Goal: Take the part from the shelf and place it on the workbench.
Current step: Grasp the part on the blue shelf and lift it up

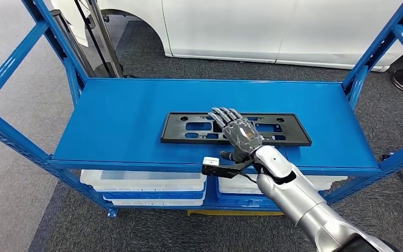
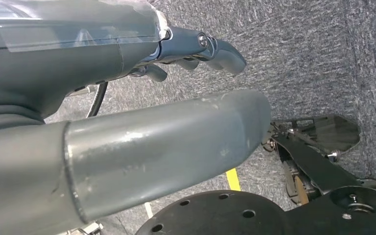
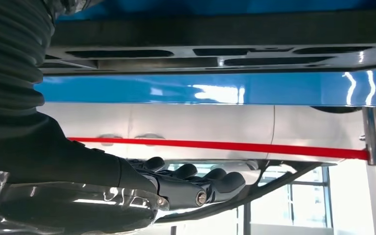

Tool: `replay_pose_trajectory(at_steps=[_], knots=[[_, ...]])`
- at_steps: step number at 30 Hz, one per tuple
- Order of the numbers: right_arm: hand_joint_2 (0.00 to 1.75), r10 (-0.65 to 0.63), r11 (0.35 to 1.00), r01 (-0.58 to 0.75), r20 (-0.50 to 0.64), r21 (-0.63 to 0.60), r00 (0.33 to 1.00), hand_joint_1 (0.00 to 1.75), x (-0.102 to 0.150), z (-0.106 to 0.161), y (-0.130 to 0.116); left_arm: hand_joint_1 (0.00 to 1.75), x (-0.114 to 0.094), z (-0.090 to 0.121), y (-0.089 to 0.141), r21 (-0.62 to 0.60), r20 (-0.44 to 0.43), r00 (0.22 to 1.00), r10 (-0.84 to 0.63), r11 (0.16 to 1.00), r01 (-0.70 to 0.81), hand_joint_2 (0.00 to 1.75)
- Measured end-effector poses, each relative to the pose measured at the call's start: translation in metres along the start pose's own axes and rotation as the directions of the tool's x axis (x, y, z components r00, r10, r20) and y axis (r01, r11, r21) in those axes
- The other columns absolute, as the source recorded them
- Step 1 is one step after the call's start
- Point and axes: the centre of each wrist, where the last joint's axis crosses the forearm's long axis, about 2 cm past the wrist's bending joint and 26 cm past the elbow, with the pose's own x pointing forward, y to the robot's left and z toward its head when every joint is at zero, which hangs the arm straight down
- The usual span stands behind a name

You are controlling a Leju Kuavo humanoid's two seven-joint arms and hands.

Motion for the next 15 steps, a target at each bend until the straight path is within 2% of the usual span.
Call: replay_pose_trajectory(at_steps=[15], knots=[[1.75,0.081,0.996,-0.076,-0.086,0.054,0.993,0.0,-0.009,-0.008,0.019,0.0,-0.001,0.0,0.0,0.003,-0.005,1.0,-0.007,1.0,0.007,0.0]])
